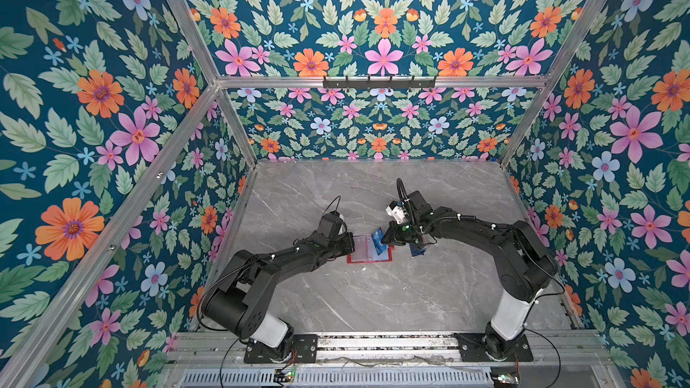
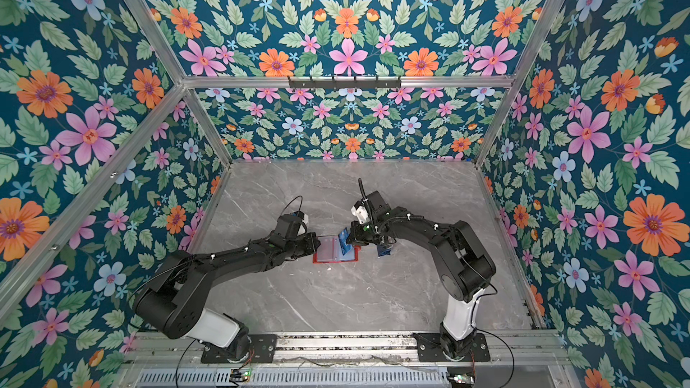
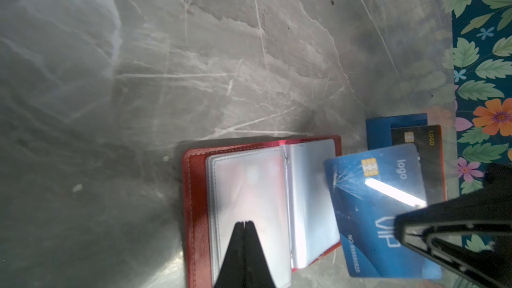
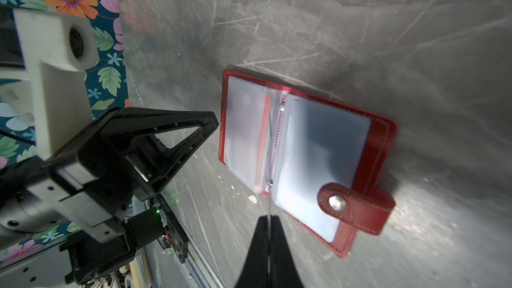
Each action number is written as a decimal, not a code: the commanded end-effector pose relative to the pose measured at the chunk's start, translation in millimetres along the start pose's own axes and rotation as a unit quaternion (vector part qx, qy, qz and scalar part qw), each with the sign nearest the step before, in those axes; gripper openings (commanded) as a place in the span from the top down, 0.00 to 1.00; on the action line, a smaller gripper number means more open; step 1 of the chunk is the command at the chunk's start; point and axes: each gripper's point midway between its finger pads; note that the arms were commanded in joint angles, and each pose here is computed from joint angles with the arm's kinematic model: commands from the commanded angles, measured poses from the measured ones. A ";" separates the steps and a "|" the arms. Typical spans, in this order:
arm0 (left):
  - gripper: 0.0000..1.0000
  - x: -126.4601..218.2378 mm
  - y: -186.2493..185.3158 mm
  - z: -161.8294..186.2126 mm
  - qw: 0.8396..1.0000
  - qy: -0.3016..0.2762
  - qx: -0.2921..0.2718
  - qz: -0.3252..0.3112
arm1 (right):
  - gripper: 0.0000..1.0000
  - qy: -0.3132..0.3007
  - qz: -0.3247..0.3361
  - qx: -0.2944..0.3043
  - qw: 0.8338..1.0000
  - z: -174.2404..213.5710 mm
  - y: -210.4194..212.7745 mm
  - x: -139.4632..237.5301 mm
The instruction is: Put the credit cards into the card holder
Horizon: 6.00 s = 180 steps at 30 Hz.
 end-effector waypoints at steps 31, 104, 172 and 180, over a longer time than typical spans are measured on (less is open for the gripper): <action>0.96 -5.2 29.2 20.2 0.998 0.017 0.020 -0.052 | 1.00 0.045 -0.036 -0.008 0.998 12.4 3.7 -28.2; 0.98 -7.2 38.9 42.8 0.997 0.034 0.018 -0.072 | 0.49 -0.021 0.145 0.020 0.989 6.0 -22.1 -28.2; 0.98 -3.5 42.1 46.4 0.996 0.034 0.013 -0.077 | 0.89 0.060 0.210 0.033 0.975 11.8 -24.0 -68.8; 0.98 -3.2 41.8 45.9 0.996 0.033 0.013 -0.077 | 0.77 0.072 0.211 0.031 0.974 17.0 -27.4 -72.5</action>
Point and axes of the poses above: each gripper's point midway between its finger pads, its own x axis back along the fingers, its own y axis along the line the jaws close on, z = x × y, and after that the axes turned 3 degrees about -x, right-handed
